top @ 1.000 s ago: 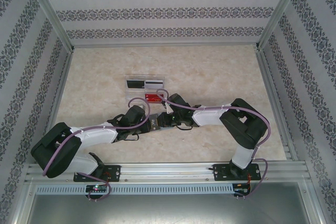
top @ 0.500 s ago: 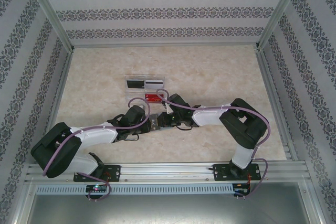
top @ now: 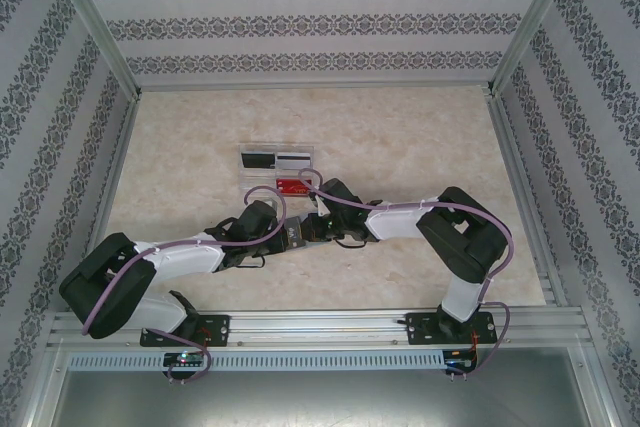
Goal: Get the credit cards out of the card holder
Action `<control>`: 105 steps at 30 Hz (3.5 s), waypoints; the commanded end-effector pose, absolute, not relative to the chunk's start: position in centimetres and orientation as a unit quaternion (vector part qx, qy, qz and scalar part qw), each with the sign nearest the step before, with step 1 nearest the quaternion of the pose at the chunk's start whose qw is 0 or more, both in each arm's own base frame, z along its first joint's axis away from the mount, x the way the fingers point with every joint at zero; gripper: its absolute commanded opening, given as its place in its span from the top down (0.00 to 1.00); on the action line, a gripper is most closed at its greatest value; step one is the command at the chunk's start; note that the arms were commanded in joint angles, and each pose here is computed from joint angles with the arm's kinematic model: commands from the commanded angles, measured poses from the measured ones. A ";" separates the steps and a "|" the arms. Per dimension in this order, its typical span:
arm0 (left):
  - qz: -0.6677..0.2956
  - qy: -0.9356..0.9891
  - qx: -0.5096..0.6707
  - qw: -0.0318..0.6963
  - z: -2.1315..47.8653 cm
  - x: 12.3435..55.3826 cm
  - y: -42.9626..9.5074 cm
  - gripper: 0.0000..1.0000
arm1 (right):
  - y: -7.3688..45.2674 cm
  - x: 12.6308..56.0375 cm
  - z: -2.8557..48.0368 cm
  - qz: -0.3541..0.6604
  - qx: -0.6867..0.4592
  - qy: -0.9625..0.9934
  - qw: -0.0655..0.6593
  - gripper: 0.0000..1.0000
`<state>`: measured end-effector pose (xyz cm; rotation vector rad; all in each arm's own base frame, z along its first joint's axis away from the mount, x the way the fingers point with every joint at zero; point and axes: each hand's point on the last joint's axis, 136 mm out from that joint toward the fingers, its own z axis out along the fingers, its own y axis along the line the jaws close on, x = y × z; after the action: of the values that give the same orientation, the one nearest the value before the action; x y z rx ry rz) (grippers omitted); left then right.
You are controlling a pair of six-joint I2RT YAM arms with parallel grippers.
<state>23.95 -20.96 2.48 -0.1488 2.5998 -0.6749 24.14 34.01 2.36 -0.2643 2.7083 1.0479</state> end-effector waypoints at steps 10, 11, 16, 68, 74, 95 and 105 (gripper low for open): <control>-0.215 0.954 -0.062 0.201 0.9 22.8 -19.7 0.93 | 33.4 24.3 2.6 0.373 -0.079 0.918 0.109 1.00; -0.214 0.954 -0.062 0.200 0.8 22.8 -19.7 0.93 | 33.1 24.4 2.6 0.372 -0.076 0.919 0.109 1.00; -0.208 0.956 -0.063 0.199 0.6 22.6 -19.4 0.93 | 31.9 24.8 2.6 0.365 -0.067 0.922 0.113 1.00; -0.222 0.950 -0.055 0.211 2.3 23.0 -19.9 0.74 | 27.1 26.1 5.5 0.385 -0.042 0.906 0.169 1.00; -0.291 0.925 -0.062 0.235 5.8 23.8 -21.8 0.58 | 27.3 26.1 7.6 0.415 -0.049 0.886 0.201 1.00; -0.449 0.849 -0.079 0.269 11.8 24.9 -24.6 0.62 | 30.3 24.5 13.0 0.580 -0.056 0.790 0.190 1.00; -0.448 0.847 -0.085 0.274 12.2 24.8 -23.8 0.66 | 31.3 24.6 12.6 0.611 -0.050 0.773 0.163 1.00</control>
<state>24.56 -23.96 11.31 -0.2186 2.3171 -1.1750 24.72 30.87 11.35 -0.1052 2.2732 1.6627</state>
